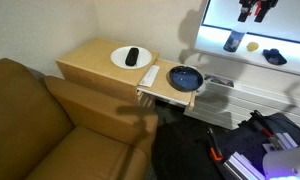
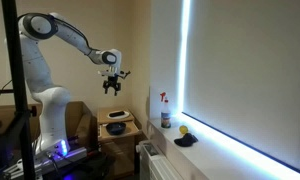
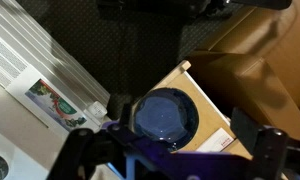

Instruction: Place the eyeglass case on the armrest of the couch

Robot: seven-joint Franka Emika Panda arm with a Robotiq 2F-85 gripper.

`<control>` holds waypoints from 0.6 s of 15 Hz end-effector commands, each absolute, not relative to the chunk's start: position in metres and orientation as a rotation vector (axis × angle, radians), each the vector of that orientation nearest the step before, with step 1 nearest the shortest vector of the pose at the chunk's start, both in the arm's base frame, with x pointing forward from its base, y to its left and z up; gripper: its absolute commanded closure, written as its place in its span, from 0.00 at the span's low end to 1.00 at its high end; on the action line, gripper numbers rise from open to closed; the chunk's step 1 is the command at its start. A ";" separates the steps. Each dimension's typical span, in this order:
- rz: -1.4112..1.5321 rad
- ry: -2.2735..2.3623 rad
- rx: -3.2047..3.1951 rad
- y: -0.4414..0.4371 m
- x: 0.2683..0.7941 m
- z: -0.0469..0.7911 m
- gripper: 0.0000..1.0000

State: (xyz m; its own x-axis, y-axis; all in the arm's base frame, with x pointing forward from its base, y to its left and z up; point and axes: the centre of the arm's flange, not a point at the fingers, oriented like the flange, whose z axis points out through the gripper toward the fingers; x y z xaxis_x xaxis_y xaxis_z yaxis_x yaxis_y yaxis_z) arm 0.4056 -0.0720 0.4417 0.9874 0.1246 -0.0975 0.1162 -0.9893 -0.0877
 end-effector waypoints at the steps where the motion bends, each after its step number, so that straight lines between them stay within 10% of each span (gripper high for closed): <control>1: 0.157 -0.185 -3.050 -0.072 0.406 0.442 0.00; 9: 0.365 -0.281 -2.946 -0.050 0.463 0.386 0.00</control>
